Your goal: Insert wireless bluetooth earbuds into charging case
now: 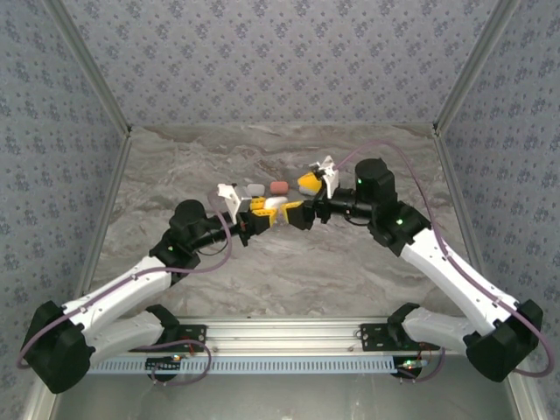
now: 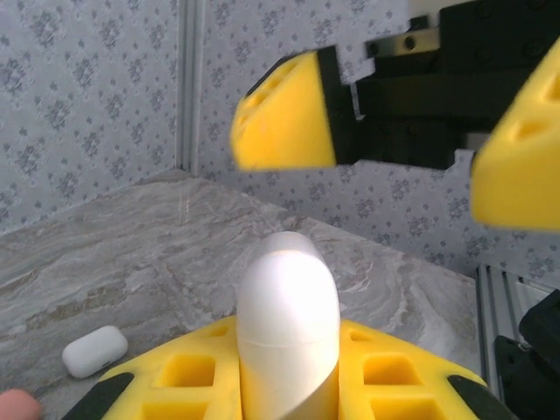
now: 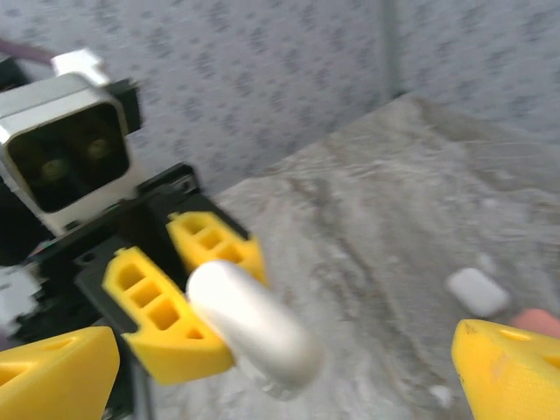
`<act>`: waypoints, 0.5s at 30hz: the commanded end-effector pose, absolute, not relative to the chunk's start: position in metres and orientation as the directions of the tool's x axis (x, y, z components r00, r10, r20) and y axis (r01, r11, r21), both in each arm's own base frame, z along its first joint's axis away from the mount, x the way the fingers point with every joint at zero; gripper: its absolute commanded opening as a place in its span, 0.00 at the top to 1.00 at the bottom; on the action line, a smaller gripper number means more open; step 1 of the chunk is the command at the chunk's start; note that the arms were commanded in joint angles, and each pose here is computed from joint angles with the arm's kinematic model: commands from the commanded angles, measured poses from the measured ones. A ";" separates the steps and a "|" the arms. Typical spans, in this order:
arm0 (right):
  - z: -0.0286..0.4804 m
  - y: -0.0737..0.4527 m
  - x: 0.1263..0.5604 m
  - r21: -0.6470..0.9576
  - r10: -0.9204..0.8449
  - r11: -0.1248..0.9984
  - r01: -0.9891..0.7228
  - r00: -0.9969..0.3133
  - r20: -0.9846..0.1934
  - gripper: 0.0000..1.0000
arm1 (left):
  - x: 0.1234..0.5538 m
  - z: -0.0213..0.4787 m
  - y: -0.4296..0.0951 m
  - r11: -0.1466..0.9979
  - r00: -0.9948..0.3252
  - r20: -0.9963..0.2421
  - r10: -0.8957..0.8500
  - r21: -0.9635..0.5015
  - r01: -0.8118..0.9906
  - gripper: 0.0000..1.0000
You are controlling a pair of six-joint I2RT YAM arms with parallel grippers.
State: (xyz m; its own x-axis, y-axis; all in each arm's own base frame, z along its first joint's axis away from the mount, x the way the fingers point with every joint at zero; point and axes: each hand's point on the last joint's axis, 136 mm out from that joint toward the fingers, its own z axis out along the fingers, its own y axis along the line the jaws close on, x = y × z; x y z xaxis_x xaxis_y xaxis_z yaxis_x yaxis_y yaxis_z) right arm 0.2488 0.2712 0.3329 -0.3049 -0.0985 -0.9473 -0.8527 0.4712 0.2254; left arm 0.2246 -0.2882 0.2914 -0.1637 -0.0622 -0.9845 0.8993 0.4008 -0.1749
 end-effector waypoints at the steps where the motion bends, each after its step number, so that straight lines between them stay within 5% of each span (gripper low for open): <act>1: 0.341 0.235 0.278 0.192 0.006 0.667 -0.720 -0.252 -0.968 0.00 | 0.240 0.268 -0.288 0.467 -0.237 -0.971 -0.040 -0.228 0.854 1.00; 5: 0.330 0.197 0.298 0.345 0.208 0.739 -0.578 -0.292 -0.934 0.00 | 0.267 0.236 -0.290 0.561 -0.371 -0.928 -0.010 -0.313 0.767 1.00; 10: 0.291 0.167 0.316 0.589 0.444 0.694 -0.415 -0.398 -0.803 0.00 | 0.301 0.188 -0.298 0.639 -0.540 -0.842 -0.009 -0.421 0.645 1.00; 15: 0.269 0.164 0.319 0.646 0.475 0.670 -0.365 -0.458 -0.751 0.00 | 0.324 0.145 -0.309 0.700 -0.694 -0.720 -0.010 -0.501 0.509 1.00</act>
